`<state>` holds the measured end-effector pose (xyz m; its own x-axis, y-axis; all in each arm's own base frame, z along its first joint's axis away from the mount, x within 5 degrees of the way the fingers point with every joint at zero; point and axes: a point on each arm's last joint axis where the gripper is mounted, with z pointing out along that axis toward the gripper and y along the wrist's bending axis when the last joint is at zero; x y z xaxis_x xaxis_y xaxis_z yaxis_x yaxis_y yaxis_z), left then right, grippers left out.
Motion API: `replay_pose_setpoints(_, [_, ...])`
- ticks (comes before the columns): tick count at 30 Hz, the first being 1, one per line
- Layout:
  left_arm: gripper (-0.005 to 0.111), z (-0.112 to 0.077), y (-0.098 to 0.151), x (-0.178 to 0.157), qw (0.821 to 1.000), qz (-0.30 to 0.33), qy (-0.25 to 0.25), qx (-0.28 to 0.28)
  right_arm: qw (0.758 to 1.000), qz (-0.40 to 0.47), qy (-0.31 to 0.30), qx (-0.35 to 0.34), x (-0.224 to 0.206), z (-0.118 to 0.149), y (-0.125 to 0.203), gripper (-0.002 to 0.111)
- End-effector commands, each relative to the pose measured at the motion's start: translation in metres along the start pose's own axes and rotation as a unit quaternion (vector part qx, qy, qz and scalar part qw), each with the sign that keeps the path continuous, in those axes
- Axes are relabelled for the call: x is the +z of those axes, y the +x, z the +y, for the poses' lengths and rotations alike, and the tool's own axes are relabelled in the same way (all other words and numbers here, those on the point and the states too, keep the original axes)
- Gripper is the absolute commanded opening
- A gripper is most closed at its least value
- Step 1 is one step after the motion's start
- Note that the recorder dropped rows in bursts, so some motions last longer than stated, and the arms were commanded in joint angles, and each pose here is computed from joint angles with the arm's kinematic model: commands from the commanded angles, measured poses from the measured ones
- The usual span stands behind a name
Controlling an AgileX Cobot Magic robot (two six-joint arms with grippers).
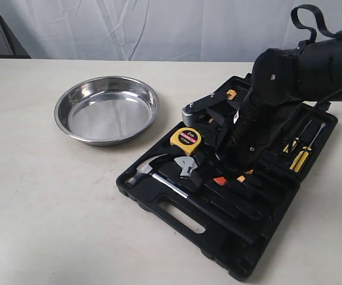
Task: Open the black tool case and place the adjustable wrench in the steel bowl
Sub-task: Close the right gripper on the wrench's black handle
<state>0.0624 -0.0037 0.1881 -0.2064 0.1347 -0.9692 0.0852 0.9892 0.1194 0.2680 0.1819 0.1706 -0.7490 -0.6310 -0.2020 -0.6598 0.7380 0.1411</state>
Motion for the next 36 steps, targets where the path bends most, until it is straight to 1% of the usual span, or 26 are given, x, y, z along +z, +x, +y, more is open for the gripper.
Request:
replay_pose_setpoints(1, [0.0, 0.0, -0.002, 0.0, 1.0, -0.008, 0.0, -0.002, 0.998, -0.041, 0.032, -0.019, -0.003, -0.004, -0.006, 0.022])
replay_pose_setpoints(2, [0.0, 0.0, -0.002, 0.0, 1.0, -0.008, 0.0, -0.002, 0.998, -0.05, 0.035, -0.02, -0.003, -0.005, -0.008, 0.038])
replay_pose_setpoints(4, [0.0, 0.0, -0.002, 0.0, 1.0, -0.008, 0.0, -0.002, 0.997, -0.06, 0.042, -0.024, -0.001, -0.007, -0.01, 0.05])
replay_pose_setpoints(8, [0.0, 0.0, -0.002, 0.0, 1.0, -0.008, 0.0, -0.002, 0.998, -0.024, 0.038, -0.049, 0.019, -0.01, -0.007, 0.05])
replay_pose_setpoints(11, [0.0, 0.0, -0.002, 0.0, 1.0, -0.008, 0.0, -0.002, 0.998, 0.004, 0.032, -0.054, 0.031, -0.011, -0.004, 0.05])
replay_pose_setpoints(15, [0.0, 0.0, -0.002, 0.0, 1.0, -0.008, 0.0, -0.003, 0.998, 0.01, 0.031, -0.052, 0.041, -0.013, -0.004, 0.05])
replay_pose_setpoints(22, [0.0, 0.0, -0.002, 0.0, 1.0, -0.008, 0.0, -0.003, 0.995, 0.033, 0.033, -0.093, 0.06, 0.002, -0.003, 0.05])
replay_pose_setpoints(25, [0.0, 0.0, -0.002, 0.0, 1.0, -0.008, 0.0, -0.003, 0.993, 0.052, 0.03, -0.097, 0.073, 0.003, 0.0, 0.05])
replay_pose_setpoints(26, [0.0, 0.0, -0.002, 0.0, 1.0, -0.008, 0.0, -0.003, 0.993, 0.06, 0.029, -0.097, 0.078, 0.003, 0.001, 0.047])
replay_pose_setpoints(28, [0.0, 0.0, -0.002, 0.0, 1.0, -0.008, 0.0, -0.003, 0.993, 0.068, 0.027, -0.097, 0.08, 0.003, 0.003, 0.036])
replay_pose_setpoints(32, [0.0, 0.0, -0.002, 0.0, 1.0, -0.008, 0.0, -0.003, 0.993, 0.071, 0.025, -0.096, 0.08, 0.003, 0.003, -0.001])
replay_pose_setpoints(36, [0.0, 0.0, -0.002, 0.0, 1.0, -0.008, 0.0, -0.003, 0.994, 0.069, 0.017, -0.083, 0.08, 0.004, 0.003, 0.0])
